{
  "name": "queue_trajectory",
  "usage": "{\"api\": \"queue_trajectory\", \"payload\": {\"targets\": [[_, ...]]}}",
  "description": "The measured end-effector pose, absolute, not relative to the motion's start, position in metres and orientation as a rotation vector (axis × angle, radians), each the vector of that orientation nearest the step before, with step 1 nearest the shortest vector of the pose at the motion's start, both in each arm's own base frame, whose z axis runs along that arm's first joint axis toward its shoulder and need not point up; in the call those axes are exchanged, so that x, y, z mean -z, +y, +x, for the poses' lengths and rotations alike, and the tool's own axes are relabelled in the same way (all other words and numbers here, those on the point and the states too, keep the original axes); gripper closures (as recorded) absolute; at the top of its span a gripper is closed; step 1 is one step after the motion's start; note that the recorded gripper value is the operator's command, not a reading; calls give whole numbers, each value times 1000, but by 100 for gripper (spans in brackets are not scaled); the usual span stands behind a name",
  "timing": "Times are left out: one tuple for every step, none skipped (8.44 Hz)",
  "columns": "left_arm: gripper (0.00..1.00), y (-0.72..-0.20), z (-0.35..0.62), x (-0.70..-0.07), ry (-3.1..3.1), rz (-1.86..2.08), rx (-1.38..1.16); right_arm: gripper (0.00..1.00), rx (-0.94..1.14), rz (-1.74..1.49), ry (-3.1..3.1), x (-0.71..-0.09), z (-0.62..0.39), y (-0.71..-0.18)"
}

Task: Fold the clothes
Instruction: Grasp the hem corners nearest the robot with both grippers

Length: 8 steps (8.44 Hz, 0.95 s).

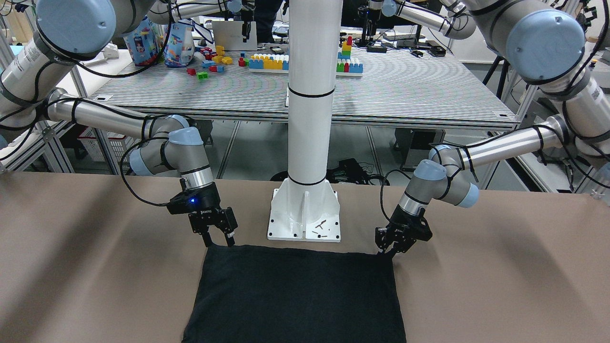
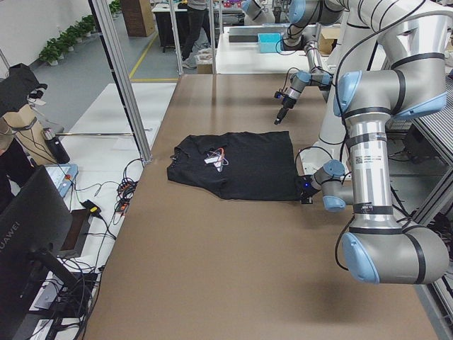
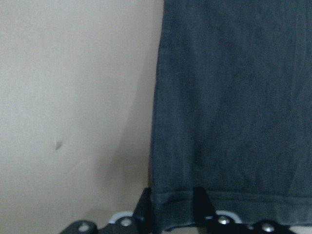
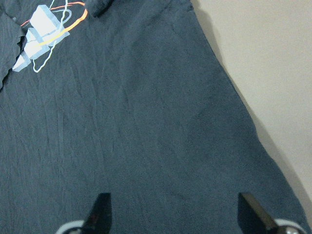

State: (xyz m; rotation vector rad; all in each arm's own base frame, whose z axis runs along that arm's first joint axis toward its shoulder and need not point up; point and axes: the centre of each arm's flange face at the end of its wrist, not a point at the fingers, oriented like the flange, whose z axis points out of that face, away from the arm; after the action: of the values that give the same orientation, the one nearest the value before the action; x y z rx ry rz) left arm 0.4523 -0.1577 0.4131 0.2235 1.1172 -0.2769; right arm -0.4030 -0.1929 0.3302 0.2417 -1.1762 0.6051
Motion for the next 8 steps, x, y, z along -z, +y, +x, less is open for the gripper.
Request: {"api": "queue_trajectory", "payload": {"targets": [[70,-157,452,-413,1117,223,276,8,-605,242,-1176,-331,-403,-193],[70,-157,452,-413,1117,223,275,8,-605,242,-1175,-331,-403,-193],[70,-157,452,-412,1119,221,273,8,-605,242,-1176,-331,-403,-193],[69,-156,451,-411,1122,218,273,8,-605,241,-1176,-330,-403,-193],[69,-156,450,-410,1123,217,271,8,-605,241,-1176,-330,-403,-193],[70,-156,449,-411,1120,216,270,8,-604,241,-1176,-330,-403,-193],[71,-155,448,-414,1115,215,268,8,-604,240,-1176,-330,-403,-193],[89,-155,445,-417,1108,216,267,8,-604,240,-1176,-330,-403,-193]]}}
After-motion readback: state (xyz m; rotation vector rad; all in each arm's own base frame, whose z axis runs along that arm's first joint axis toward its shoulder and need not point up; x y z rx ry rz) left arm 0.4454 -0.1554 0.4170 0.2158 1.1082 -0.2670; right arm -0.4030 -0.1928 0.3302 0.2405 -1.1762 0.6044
